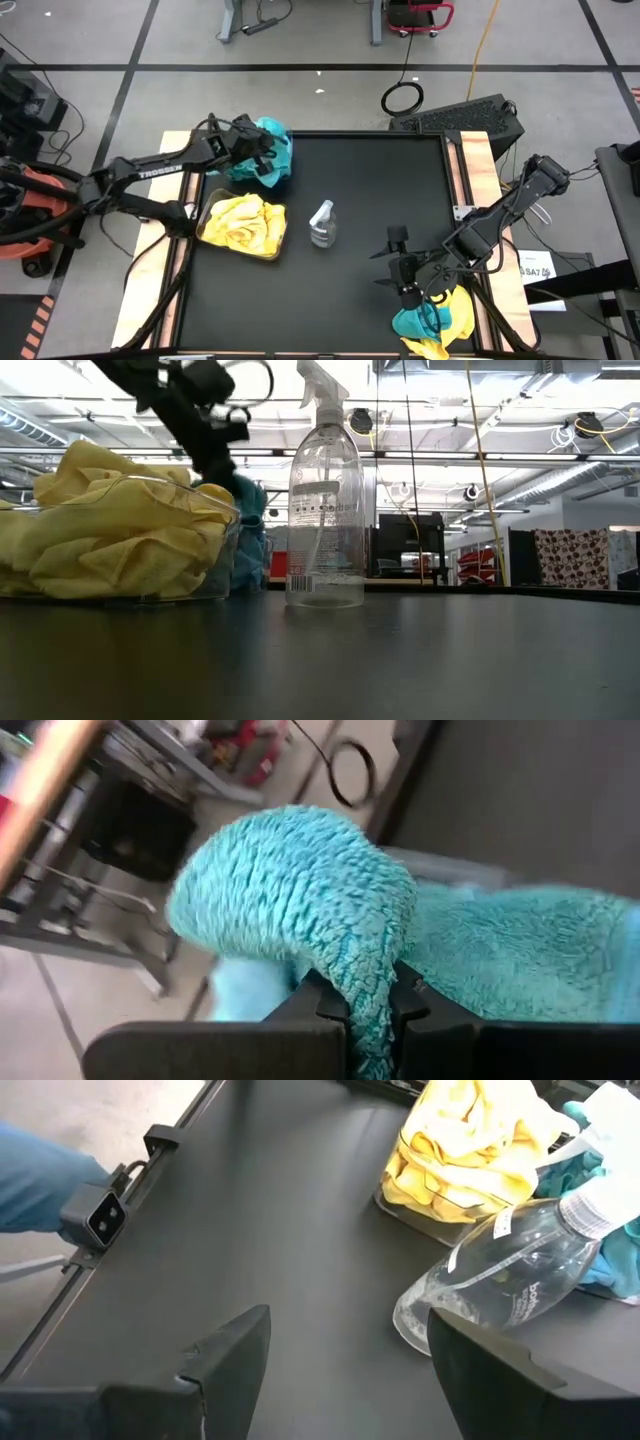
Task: Sort microfiber towel by color & place in baskets
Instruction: Put the blue microfiber cloth into the top transparent bin
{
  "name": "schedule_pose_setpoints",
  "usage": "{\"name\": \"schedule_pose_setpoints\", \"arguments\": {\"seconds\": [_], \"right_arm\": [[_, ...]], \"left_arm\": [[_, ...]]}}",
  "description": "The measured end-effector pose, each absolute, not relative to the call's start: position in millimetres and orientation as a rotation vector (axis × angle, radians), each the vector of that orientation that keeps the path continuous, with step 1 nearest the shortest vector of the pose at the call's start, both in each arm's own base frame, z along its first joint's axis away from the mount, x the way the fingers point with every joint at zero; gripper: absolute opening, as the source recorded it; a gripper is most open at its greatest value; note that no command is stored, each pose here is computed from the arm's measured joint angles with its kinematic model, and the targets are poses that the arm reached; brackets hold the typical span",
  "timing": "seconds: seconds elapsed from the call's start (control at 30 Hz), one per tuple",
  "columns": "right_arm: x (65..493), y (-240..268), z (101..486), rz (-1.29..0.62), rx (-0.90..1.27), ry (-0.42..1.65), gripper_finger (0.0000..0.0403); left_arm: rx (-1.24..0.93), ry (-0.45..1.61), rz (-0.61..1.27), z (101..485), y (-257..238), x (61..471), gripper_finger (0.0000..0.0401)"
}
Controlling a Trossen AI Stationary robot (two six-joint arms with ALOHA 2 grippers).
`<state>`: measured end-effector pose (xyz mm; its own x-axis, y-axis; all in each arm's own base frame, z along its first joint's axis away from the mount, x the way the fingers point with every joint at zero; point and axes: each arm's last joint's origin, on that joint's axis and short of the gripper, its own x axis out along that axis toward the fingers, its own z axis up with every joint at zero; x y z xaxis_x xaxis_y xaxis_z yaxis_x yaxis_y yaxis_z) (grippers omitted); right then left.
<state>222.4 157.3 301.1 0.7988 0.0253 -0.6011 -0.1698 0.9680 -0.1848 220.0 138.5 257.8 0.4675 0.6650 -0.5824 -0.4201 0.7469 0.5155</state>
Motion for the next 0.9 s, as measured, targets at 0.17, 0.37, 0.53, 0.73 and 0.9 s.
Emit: {"name": "schedule_pose_setpoints", "arguments": {"seconds": [0.17,0.37,0.53,0.73,0.9], "right_arm": [[222.7,158.9,302.3,0.112,-0.229,0.623,0.0263],[223.0,159.2,302.9,0.110,-0.215,0.617,0.0263],[223.3,159.5,303.3,0.108,-0.204,0.612,0.0263],[223.5,159.2,303.4,0.103,-0.206,0.610,0.0263],[223.8,159.5,303.9,0.103,-0.201,0.605,0.0263]], "left_arm": [[0.271,0.963,0.658,226.5,156.8,226.5,0.0010],[0.180,1.040,0.595,193.8,176.0,231.9,0.0010],[0.070,1.062,0.520,172.7,187.7,231.8,0.0010],[0.005,1.075,0.489,160.4,194.4,231.4,0.0010],[-0.002,1.078,0.486,160.2,194.6,230.7,0.0011]]}}
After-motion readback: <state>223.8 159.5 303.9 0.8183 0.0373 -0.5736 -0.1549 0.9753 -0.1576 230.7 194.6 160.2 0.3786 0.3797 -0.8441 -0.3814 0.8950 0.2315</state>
